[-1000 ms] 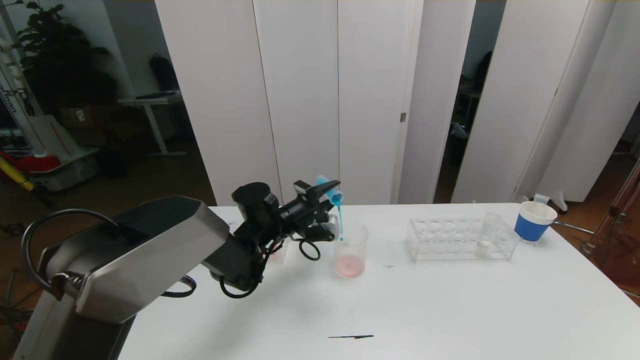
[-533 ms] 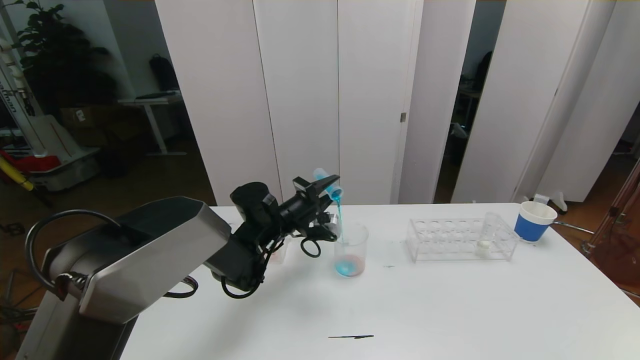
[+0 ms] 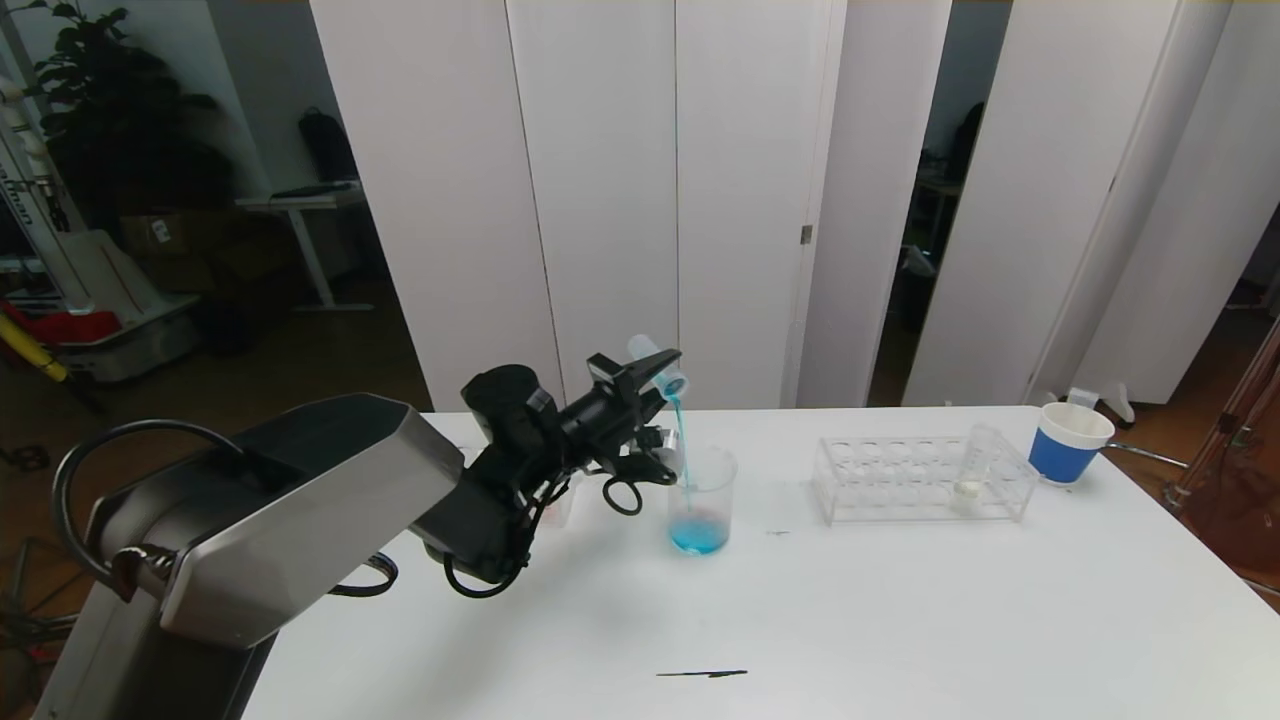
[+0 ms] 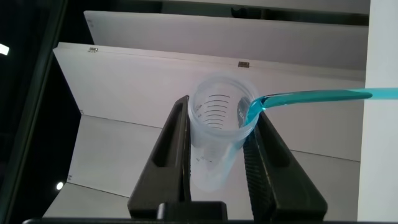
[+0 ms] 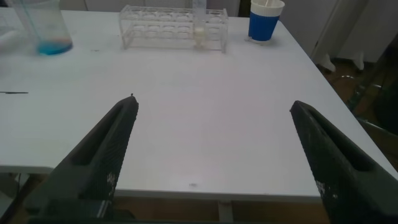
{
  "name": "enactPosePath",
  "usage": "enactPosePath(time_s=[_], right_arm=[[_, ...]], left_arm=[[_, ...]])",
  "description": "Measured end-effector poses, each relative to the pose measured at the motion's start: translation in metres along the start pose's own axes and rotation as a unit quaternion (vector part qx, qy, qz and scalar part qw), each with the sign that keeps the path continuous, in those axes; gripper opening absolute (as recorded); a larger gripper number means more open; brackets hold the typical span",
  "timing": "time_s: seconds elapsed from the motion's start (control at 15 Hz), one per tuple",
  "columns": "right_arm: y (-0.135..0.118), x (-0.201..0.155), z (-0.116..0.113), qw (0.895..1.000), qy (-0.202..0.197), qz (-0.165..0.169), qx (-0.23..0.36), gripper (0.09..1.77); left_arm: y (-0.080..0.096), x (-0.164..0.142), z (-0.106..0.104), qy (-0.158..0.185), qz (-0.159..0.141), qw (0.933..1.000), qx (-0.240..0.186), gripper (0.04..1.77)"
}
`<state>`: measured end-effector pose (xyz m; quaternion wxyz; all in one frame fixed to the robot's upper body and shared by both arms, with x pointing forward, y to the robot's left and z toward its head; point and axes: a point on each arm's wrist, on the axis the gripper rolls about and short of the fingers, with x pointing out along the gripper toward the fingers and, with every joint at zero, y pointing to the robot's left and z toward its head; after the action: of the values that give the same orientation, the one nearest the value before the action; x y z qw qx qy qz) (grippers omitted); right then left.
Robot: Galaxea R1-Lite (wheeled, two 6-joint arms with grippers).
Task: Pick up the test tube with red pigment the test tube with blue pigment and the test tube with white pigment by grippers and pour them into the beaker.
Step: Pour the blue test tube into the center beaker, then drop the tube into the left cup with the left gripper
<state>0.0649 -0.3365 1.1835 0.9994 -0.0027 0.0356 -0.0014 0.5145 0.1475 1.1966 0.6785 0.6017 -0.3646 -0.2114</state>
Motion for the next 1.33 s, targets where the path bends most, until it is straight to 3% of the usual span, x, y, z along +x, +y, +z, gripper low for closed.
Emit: enactPosePath(time_s=[1.0, 1.2, 1.33], right_arm=[[0.0, 0.0, 0.0, 1.0, 0.0, 0.0, 0.0, 1.75], [0.0, 0.0, 0.0, 1.0, 0.0, 0.0, 0.0, 1.75], [0.0, 0.0, 0.0, 1.0, 0.0, 0.0, 0.0, 1.75]], left_arm=[[0.008, -0.003, 0.001, 0.001, 0.002, 1.0, -0.008, 0.57], [0.025, -0.011, 0.004, 0.007, 0.001, 0.9986, -0.052, 0.57], [0.037, -0.016, 0.007, 0.015, -0.015, 0.9921, -0.124, 0.57]])
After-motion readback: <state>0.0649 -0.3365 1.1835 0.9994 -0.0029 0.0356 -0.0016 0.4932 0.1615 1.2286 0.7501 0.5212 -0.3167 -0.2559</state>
